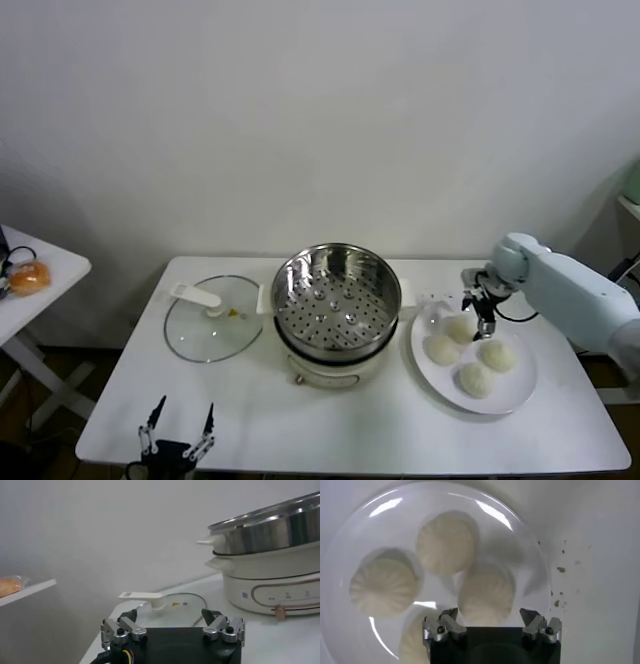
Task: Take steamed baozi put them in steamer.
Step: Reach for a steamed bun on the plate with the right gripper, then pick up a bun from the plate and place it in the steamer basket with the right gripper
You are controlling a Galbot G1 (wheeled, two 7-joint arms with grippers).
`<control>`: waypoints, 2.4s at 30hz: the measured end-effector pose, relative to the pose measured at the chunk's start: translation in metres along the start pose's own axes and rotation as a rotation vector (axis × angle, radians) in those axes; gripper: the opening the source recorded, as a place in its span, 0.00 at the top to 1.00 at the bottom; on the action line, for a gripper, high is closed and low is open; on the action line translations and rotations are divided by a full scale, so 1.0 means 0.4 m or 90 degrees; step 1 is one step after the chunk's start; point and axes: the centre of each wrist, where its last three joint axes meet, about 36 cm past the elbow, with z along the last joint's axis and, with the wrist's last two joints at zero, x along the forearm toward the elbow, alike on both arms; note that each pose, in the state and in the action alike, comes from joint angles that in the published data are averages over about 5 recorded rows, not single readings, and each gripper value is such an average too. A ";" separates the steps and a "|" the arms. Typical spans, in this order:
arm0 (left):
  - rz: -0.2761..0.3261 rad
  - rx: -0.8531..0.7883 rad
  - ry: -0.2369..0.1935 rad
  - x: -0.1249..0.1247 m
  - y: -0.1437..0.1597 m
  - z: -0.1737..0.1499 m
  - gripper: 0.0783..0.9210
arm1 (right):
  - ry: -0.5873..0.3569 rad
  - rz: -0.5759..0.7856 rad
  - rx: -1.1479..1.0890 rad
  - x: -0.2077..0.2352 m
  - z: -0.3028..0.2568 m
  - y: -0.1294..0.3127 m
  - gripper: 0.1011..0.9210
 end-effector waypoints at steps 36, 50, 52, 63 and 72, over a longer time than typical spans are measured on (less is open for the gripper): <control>0.005 -0.030 0.004 0.013 0.000 0.009 0.12 | -0.066 0.066 0.181 0.423 -0.130 -0.107 0.29; 0.007 -0.038 -0.002 0.014 0.000 0.002 0.12 | -0.081 0.122 0.477 0.673 -0.494 -0.111 0.29; 0.008 -0.038 -0.003 0.012 -0.001 0.001 0.12 | -0.075 0.123 0.522 0.673 -0.551 -0.109 0.29; 0.008 -0.038 -0.007 0.002 -0.002 0.003 0.12 | -0.028 0.107 0.720 0.586 -0.773 -0.150 0.29; 0.005 -0.039 -0.004 0.000 0.000 0.015 0.12 | -0.004 0.076 0.817 0.477 -0.844 -0.195 0.29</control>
